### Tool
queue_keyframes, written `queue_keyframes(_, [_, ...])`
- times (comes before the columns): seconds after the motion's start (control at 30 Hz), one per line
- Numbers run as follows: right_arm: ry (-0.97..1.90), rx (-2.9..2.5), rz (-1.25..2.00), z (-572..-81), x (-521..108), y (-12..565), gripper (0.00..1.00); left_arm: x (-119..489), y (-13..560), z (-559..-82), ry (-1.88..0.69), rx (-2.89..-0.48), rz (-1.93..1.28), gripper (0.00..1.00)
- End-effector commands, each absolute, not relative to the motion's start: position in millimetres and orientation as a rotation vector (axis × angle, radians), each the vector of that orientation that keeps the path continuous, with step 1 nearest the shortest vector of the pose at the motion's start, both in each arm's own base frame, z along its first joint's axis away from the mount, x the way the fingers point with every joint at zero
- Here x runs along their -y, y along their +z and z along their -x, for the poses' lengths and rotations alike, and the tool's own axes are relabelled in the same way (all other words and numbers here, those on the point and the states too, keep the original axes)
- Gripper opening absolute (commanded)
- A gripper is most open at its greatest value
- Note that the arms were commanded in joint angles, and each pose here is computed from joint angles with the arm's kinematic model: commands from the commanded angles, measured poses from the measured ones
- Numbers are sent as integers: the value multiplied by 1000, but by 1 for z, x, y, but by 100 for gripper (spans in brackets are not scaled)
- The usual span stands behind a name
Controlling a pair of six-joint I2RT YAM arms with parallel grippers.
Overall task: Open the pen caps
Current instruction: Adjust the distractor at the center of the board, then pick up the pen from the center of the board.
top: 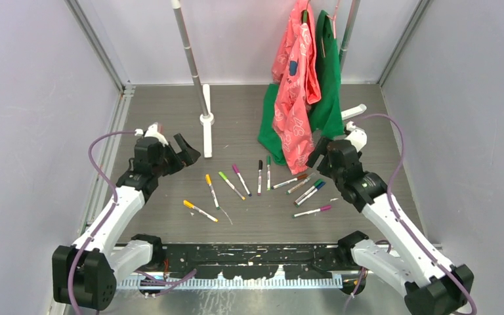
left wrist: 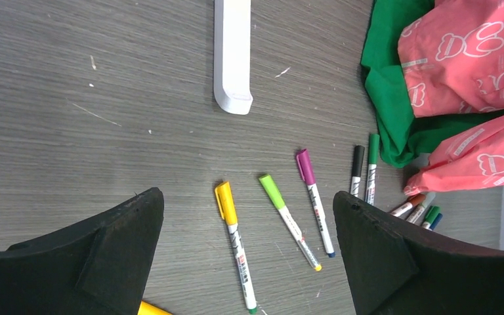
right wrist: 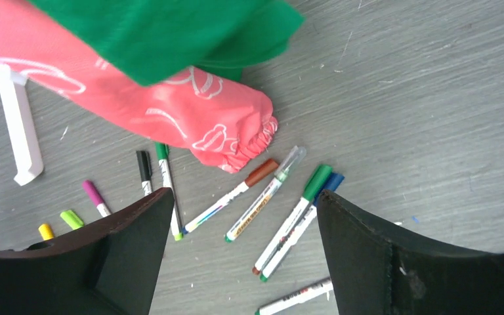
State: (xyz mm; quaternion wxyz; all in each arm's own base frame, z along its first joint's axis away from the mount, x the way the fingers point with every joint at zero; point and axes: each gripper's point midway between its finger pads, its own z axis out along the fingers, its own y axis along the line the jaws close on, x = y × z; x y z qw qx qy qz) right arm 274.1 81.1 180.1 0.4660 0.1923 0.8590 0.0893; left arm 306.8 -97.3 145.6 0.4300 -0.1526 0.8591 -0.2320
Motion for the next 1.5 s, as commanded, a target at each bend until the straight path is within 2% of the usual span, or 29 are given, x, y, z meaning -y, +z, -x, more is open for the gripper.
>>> queue_keyframes(0.0, [267,-2117,-479,-248,-80,193,83,106,159,-310,-634,-2106,398,100])
queue_keyframes(0.2, [331,-2220,-346,-225,-107,187,73,115,151,-293,-634,-2177,409,100])
queue_keyframes(0.43, [247,-2284,-287,-226,-140,168,73,132,152,-272,-620,-2235,341,100])
queue_keyframes(0.6, [222,-2315,-355,-237,-172,158,72,124,143,-260,-563,-2294,433,100])
queue_keyframes(0.83, [214,-2329,-498,-255,-204,144,56,115,134,-254,-456,-2388,438,100])
queue_keyframes(0.97, [221,-2328,-593,-266,-219,133,51,118,138,-253,-461,-2414,408,100])
queue_keyframes(1.07, [214,-2325,-662,-273,-227,124,51,117,139,-252,-461,-2416,399,100])
queue_keyframes(1.17, [189,-2313,-738,-279,-229,114,50,121,139,-249,-487,-2426,378,100])
queue_keyframes(1.3, [167,-2312,-885,-282,-219,91,44,122,140,-246,-495,-2441,353,100])
queue_keyframes(1.47, [135,-2324,-997,-278,-205,69,43,121,147,-244,-489,-2436,327,100])
